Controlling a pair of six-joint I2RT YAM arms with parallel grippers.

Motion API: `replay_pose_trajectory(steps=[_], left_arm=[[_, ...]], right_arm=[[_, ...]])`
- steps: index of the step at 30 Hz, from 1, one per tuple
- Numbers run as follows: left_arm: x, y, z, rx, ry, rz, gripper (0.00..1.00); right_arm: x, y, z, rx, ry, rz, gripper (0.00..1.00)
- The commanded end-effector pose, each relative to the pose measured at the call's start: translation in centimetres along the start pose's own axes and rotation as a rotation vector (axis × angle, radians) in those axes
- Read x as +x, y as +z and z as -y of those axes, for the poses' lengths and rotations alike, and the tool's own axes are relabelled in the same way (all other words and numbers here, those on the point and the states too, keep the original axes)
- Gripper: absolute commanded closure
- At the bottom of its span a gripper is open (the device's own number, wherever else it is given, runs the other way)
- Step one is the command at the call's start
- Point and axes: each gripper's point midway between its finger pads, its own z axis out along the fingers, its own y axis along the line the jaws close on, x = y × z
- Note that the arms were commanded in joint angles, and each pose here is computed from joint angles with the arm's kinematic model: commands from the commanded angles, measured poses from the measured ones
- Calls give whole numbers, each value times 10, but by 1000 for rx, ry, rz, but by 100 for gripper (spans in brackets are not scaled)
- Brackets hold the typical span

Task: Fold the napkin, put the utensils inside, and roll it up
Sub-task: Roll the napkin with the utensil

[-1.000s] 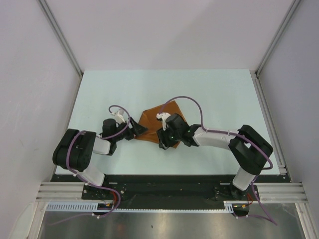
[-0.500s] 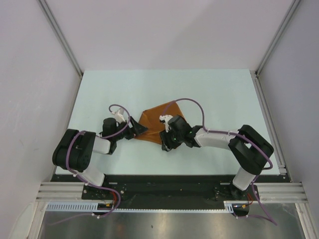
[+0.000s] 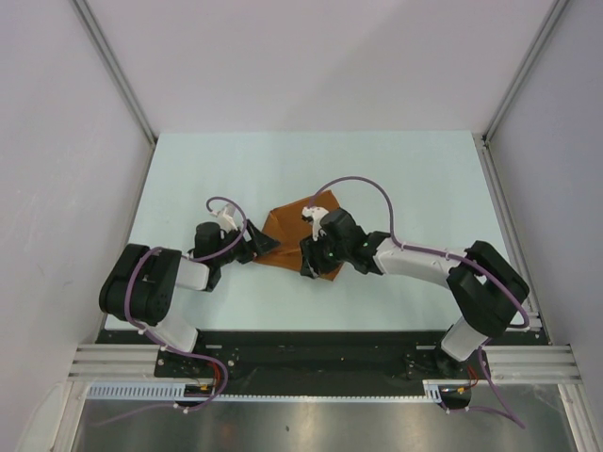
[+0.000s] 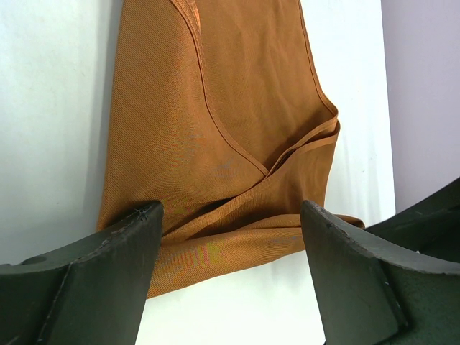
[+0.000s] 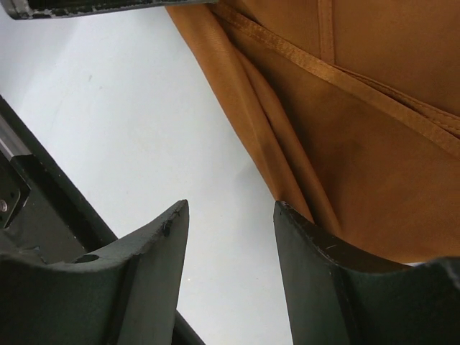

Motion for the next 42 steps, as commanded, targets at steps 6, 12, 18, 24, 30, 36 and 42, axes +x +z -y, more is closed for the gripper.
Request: replay_pose_trajectory(steps=[6,12,18,24,30,36,42], left_arm=[[1,2,-10,-62,31,-2,16],[2,3,-8,-60,40,-6,16],[1,4,-4,-55,54,-6,16],[1,6,-5,-64,61,-11,16],[0,8,-5,-73,50,-21,16],[-1,7,-4,-82,35,-29,16],[-1,7,-2,-76,27,-30,16]], right_arm=[[3,3,23,46,18,-7,44],[31,7,36,80,47,-51,44],[47,13,50,110,70,-77,44],[30,4,31,66,22,-37,44],[-8,-16,-11,59,-152,60,40],[-31,-7,-19,92,-317,158,29],[-52,27,-3,125,-384,194,28]])
